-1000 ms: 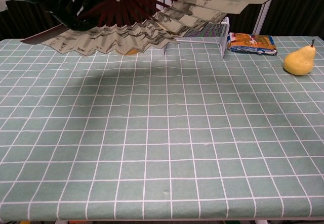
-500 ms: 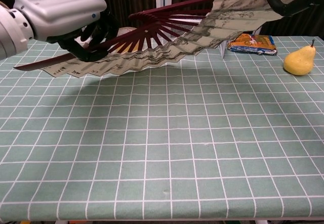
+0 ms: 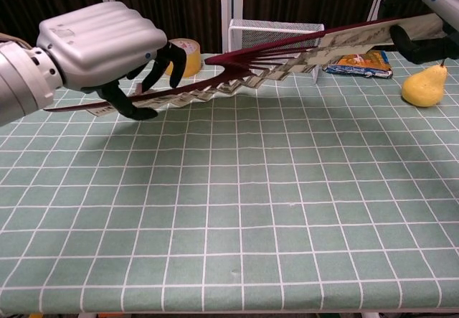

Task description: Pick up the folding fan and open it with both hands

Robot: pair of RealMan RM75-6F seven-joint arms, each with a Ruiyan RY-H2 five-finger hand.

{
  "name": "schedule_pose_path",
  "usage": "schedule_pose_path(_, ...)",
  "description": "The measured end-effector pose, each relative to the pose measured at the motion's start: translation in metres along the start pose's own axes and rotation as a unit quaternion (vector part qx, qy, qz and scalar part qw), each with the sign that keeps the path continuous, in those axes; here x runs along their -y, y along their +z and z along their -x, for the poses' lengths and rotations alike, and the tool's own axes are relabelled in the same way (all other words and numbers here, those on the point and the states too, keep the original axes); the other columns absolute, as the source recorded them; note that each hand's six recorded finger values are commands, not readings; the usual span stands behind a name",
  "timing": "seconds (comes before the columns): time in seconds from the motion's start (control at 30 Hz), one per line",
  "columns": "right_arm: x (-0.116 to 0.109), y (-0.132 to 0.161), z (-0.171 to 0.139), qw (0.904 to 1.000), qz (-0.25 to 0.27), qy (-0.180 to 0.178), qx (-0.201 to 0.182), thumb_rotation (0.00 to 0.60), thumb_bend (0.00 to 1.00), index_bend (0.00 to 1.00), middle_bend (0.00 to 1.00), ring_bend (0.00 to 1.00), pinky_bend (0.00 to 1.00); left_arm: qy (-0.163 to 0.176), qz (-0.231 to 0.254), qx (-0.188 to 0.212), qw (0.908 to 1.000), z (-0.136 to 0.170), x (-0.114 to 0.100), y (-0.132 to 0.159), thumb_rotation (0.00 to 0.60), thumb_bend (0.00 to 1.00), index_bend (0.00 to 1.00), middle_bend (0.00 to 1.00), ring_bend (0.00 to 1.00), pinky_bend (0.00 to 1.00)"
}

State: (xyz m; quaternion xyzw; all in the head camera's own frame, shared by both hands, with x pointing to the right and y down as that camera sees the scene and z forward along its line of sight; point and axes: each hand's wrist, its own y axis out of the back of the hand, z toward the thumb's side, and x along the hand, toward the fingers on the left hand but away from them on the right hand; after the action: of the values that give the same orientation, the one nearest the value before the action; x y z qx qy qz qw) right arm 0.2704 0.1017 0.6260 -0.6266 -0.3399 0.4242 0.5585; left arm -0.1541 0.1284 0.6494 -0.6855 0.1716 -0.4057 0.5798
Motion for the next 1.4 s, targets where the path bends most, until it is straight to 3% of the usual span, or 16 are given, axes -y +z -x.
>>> schedule_pose_path(0.17, 0.007, 0.000, -0.012, 1.0000, 0.002, -0.001, 0.005, 0.600, 0.60, 0.40, 0.17, 0.00, 0.00, -0.012, 0.010, 0.010, 0.9998, 0.003, 0.001, 0.003, 0.600, 0.00, 0.17, 0.39, 0.41, 0.59)
schedule_pose_path(0.33, 0.015, 0.000, -0.019, 0.9999, -0.007, 0.008, 0.007, 0.600, 0.60, 0.35, 0.14, 0.00, 0.00, -0.035, 0.031, 0.022, 0.9987, 0.007, 0.003, 0.007, 0.600, 0.00, 0.11, 0.26, 0.24, 0.47)
schedule_pose_path(0.53, 0.028, -0.003, -0.029, 0.9990, -0.007, 0.041, 0.015, 0.600, 0.56, 0.21, 0.09, 0.00, 0.00, -0.055, 0.050, 0.024, 0.9969, 0.009, 0.004, 0.002, 0.600, 0.00, 0.10, 0.24, 0.19, 0.41)
schedule_pose_path(0.67, 0.045, -0.009, -0.037, 0.9952, 0.002, 0.092, 0.033, 0.600, 0.38, 0.02, 0.01, 0.00, 0.00, -0.061, 0.066, 0.019, 0.9958, 0.008, 0.003, -0.003, 0.600, 0.00, 0.10, 0.24, 0.19, 0.39)
schedule_pose_path(0.83, 0.066, -0.019, -0.049, 0.9838, 0.021, 0.167, 0.064, 0.600, 0.03, 0.00, 0.00, 0.00, 0.00, -0.063, 0.097, 0.011, 0.9932, 0.008, -0.001, -0.014, 0.600, 0.00, 0.10, 0.24, 0.19, 0.38)
schedule_pose_path(1.0, 0.072, -0.028, -0.058, 0.9668, 0.051, 0.234, 0.090, 0.600, 0.00, 0.00, 0.00, 0.00, 0.00, -0.065, 0.138, -0.003, 0.9882, 0.009, -0.002, -0.028, 0.600, 0.00, 0.10, 0.24, 0.19, 0.38)
schedule_pose_path(1.07, 0.070, -0.033, -0.060, 0.9607, 0.062, 0.252, 0.098, 0.600, 0.00, 0.00, 0.00, 0.00, 0.00, -0.066, 0.163, -0.013, 0.9843, 0.010, -0.002, -0.035, 0.600, 0.00, 0.10, 0.24, 0.19, 0.38)
schedule_pose_path(1.17, 0.060, -0.043, -0.057, 0.9593, 0.071, 0.252, 0.106, 0.600, 0.00, 0.00, 0.00, 0.00, 0.00, -0.067, 0.209, -0.035, 0.9751, 0.013, 0.000, -0.049, 0.600, 0.00, 0.10, 0.24, 0.19, 0.38)
schedule_pose_path(1.3, 0.040, -0.055, -0.053, 0.9645, 0.092, 0.218, 0.118, 0.600, 0.05, 0.00, 0.03, 0.00, 0.00, -0.060, 0.276, -0.090, 0.9551, 0.024, 0.006, -0.083, 0.600, 0.00, 0.18, 0.24, 0.19, 0.38)
schedule_pose_path(1.4, 0.019, -0.071, -0.054, 0.9705, 0.101, 0.179, 0.127, 0.600, 0.13, 0.02, 0.10, 0.00, 0.00, -0.045, 0.301, -0.158, 0.9393, 0.046, 0.016, -0.122, 0.600, 0.00, 0.26, 0.25, 0.19, 0.37)
